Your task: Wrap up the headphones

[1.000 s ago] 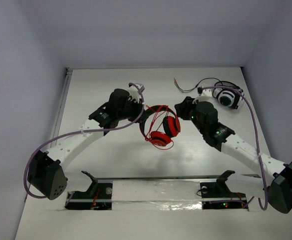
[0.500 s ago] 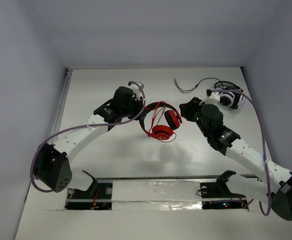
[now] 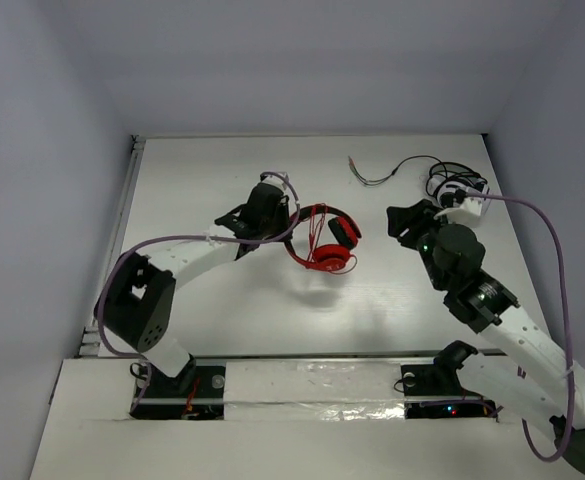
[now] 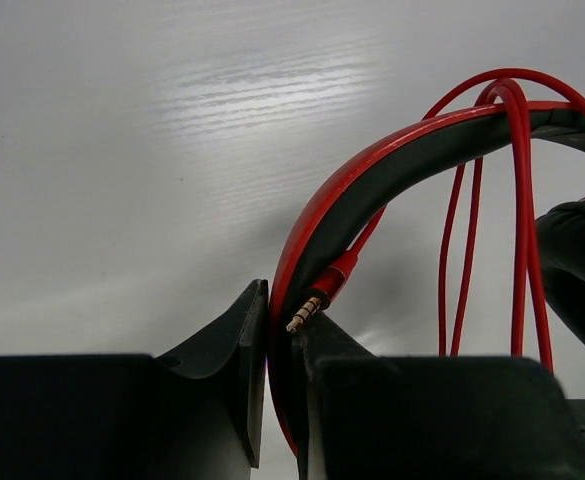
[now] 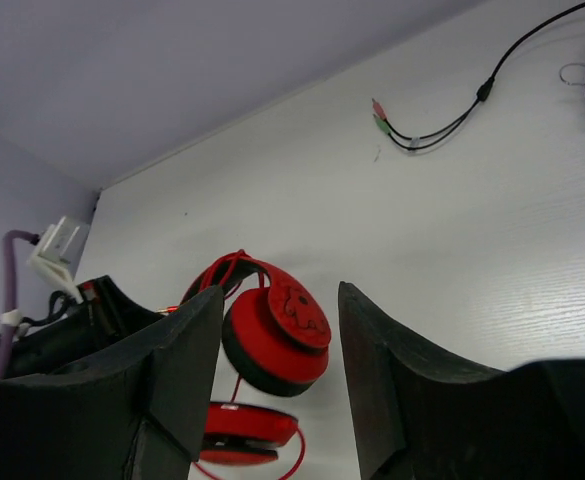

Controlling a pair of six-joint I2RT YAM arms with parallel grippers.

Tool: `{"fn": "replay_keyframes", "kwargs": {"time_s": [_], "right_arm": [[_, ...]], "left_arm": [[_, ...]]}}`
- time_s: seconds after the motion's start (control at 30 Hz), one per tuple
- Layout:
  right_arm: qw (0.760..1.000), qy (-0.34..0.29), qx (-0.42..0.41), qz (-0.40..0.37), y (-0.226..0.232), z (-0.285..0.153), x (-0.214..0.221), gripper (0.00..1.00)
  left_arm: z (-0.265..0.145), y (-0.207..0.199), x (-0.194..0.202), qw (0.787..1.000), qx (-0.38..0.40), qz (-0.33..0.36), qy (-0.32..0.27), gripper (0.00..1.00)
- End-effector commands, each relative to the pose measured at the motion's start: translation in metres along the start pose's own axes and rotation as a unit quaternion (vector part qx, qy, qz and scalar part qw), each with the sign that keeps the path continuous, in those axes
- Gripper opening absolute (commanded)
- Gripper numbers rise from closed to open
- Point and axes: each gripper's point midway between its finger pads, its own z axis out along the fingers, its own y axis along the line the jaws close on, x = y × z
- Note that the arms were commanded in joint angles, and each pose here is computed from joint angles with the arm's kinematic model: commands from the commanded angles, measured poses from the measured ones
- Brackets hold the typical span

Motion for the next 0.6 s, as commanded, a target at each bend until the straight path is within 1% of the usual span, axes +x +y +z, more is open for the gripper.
{"fn": "replay_keyframes", "kwargs": {"time_s": [0.0, 0.07, 0.1, 0.17, 0.2, 0.3, 0.37, 0.4, 0.43, 0.47, 0.5, 0.53, 0.57], "right_arm": [[1.0, -0.001, 0.005, -0.004, -0.008, -0.007, 0.001, 0.56], [1.0, 0.003, -0.001, -0.004, -0.011, -0.012, 0.005, 0.6], [1.0, 0.003, -0.005, -0.003, -0.011, -0.014, 0.006, 0.64], [1.0, 0.003, -0.017, 0.001, -0.012, -0.02, 0.007, 0.67], [1.0, 0.004, -0.021, 0.002, -0.012, -0.022, 0.007, 0.7], [1.0, 0.003, -0.03, 0.003, -0.011, -0.029, 0.005, 0.75], [0.999, 0.002, -0.032, 0.006, -0.011, -0.031, 0.004, 0.77], [0.999, 0.001, -0.035, 0.009, -0.01, -0.032, 0.002, 0.82], [0.999, 0.001, -0.037, 0.014, -0.009, -0.033, 0.002, 0.83], [0.999, 0.002, -0.041, 0.017, -0.008, -0.034, 0.001, 0.87], [0.999, 0.002, -0.043, 0.019, -0.006, -0.034, 0.0, 0.88], [0.999, 0.005, -0.044, 0.021, -0.005, -0.034, 0.001, 0.89], [0.999, 0.005, -0.044, 0.023, -0.004, -0.034, 0.001, 0.9]], "left_arm": [[0.018, -0.007, -0.032, 0.997, -0.003, -0.035, -0.07, 0.0], [0.026, -0.004, -0.035, 0.996, -0.014, -0.036, -0.077, 0.0], [0.035, -0.001, -0.032, 0.996, -0.02, -0.036, -0.073, 0.0], [0.042, -0.001, -0.035, 0.996, -0.024, -0.035, -0.077, 0.0], [0.05, 0.001, -0.033, 0.996, -0.03, -0.034, -0.075, 0.0], [0.062, 0.003, -0.03, 0.996, -0.034, -0.035, -0.075, 0.0], [0.066, 0.008, -0.031, 0.996, -0.04, -0.041, -0.075, 0.0], [0.068, 0.009, -0.029, 0.996, -0.042, -0.042, -0.073, 0.0], [0.069, 0.01, -0.029, 0.996, -0.044, -0.043, -0.072, 0.0], [0.069, 0.011, -0.029, 0.995, -0.046, -0.043, -0.073, 0.04], [0.067, 0.012, -0.029, 0.995, -0.048, -0.043, -0.074, 0.1], [0.067, 0.013, -0.026, 0.995, -0.05, -0.042, -0.072, 0.22], [0.065, 0.014, -0.025, 0.995, -0.05, -0.041, -0.071, 0.28]]}}
